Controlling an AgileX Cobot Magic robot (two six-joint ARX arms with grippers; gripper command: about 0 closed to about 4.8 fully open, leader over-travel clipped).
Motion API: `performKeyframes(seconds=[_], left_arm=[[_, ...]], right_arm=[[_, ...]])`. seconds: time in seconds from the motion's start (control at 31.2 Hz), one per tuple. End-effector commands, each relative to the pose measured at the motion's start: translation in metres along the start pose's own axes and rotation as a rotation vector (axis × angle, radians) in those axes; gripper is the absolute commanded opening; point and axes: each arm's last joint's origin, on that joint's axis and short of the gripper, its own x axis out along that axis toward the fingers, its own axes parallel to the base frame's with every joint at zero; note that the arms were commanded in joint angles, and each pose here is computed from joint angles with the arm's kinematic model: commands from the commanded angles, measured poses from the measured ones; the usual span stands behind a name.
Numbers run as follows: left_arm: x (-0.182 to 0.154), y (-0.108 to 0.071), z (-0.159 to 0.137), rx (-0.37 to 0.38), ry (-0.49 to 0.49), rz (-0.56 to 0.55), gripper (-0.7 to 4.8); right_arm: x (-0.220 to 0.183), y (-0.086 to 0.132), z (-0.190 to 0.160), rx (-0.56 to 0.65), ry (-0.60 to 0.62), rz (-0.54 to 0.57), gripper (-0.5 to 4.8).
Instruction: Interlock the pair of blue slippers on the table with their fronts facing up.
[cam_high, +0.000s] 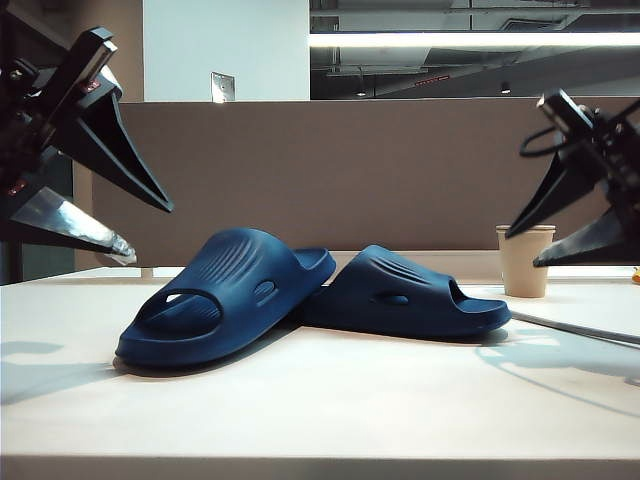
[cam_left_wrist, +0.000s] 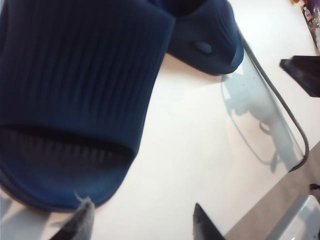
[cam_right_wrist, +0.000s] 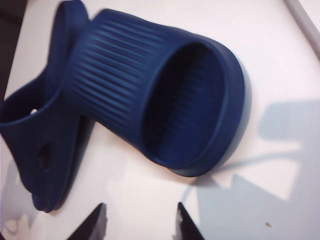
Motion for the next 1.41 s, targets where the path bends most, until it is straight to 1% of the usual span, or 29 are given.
performKeyframes(seconds=[0.03, 0.1, 0.13, 0.29, 0.35, 0.38, 0.42, 0.48, 0.51, 0.54, 0.58, 0.64, 0.67, 0.74, 0.77, 0.8, 0.87, 0.9, 1.09, 1.19, 1.25, 1.41], left_arm=[[0.0, -0.001, 0.003, 0.094, -0.027, -0.012, 2.55], [0.0, -0.002, 0.003, 0.149, -0.033, -0.021, 2.55], [0.0, -0.002, 0.003, 0.161, -0.034, -0.021, 2.55], [0.0, -0.004, 0.004, 0.187, -0.041, -0.028, 2.55], [0.002, -0.008, 0.004, 0.249, -0.043, -0.051, 2.55], [0.004, -0.011, 0.004, 0.283, -0.042, -0.069, 2.55], [0.007, -0.018, 0.003, 0.334, -0.045, -0.101, 2.54], [0.013, -0.032, 0.001, 0.409, -0.06, -0.149, 2.44], [0.015, -0.037, 0.001, 0.431, -0.072, -0.15, 2.41], [0.019, -0.044, -0.001, 0.458, -0.092, -0.124, 2.41], [0.021, -0.049, -0.003, 0.466, -0.108, -0.087, 2.41], [0.024, -0.054, -0.005, 0.458, -0.138, -0.021, 2.41], [0.026, -0.056, -0.005, 0.437, -0.15, -0.007, 2.42], [0.029, -0.056, -0.004, 0.407, -0.153, -0.009, 2.42], [0.03, -0.055, -0.005, 0.406, -0.148, -0.009, 2.42], [0.032, -0.054, -0.005, 0.406, -0.131, -0.028, 2.42], [0.036, -0.055, -0.006, 0.413, -0.099, -0.111, 2.42], [0.038, -0.055, -0.006, 0.416, -0.096, -0.13, 2.42], [0.039, -0.059, -0.002, 0.442, -0.13, -0.195, 2.41], [0.039, -0.06, 0.0, 0.431, -0.144, -0.203, 2.41], [0.039, -0.06, 0.0, 0.432, -0.146, -0.203, 2.41], [0.039, -0.06, 0.0, 0.434, -0.152, -0.204, 2.41]], right_arm=[[0.006, -0.002, 0.004, -0.011, -0.021, 0.019, 1.81], [0.011, -0.005, 0.006, 0.001, -0.024, 0.044, 1.81], [0.013, -0.006, 0.006, 0.014, -0.028, 0.049, 1.81], [0.025, -0.014, 0.008, 0.062, -0.039, 0.058, 1.81], [0.029, -0.018, 0.007, 0.068, -0.034, 0.052, 1.81], [0.031, -0.019, 0.007, 0.071, -0.031, 0.05, 1.81], [0.032, -0.02, 0.008, 0.074, -0.027, 0.048, 1.82], [0.033, -0.019, 0.011, 0.07, -0.032, 0.051, 1.95], [0.033, -0.018, 0.012, 0.07, -0.031, 0.051, 1.95], [0.033, -0.018, 0.013, 0.07, -0.032, 0.05, 1.95], [0.033, -0.018, 0.013, 0.071, -0.033, 0.047, 1.95], [0.033, -0.019, 0.012, 0.074, -0.028, 0.029, 1.95], [0.033, -0.02, 0.011, 0.074, -0.024, 0.015, 1.98], [0.033, -0.021, 0.01, 0.076, -0.02, 0.0, 2.03], [0.033, -0.021, 0.009, 0.077, -0.022, -0.007, 2.03], [0.033, -0.022, 0.009, 0.081, -0.021, -0.016, 2.03], [0.033, -0.022, 0.009, 0.08, -0.024, -0.021, 2.03], [0.033, -0.022, 0.009, 0.081, -0.028, -0.028, 2.03], [0.036, -0.024, 0.01, 0.083, -0.027, -0.037, 2.03], [0.042, -0.028, 0.011, 0.093, -0.013, -0.045, 2.04], [0.045, -0.031, 0.011, 0.097, -0.007, -0.048, 2.15], [0.051, -0.032, 0.016, 0.095, -0.009, -0.043, 2.16]])
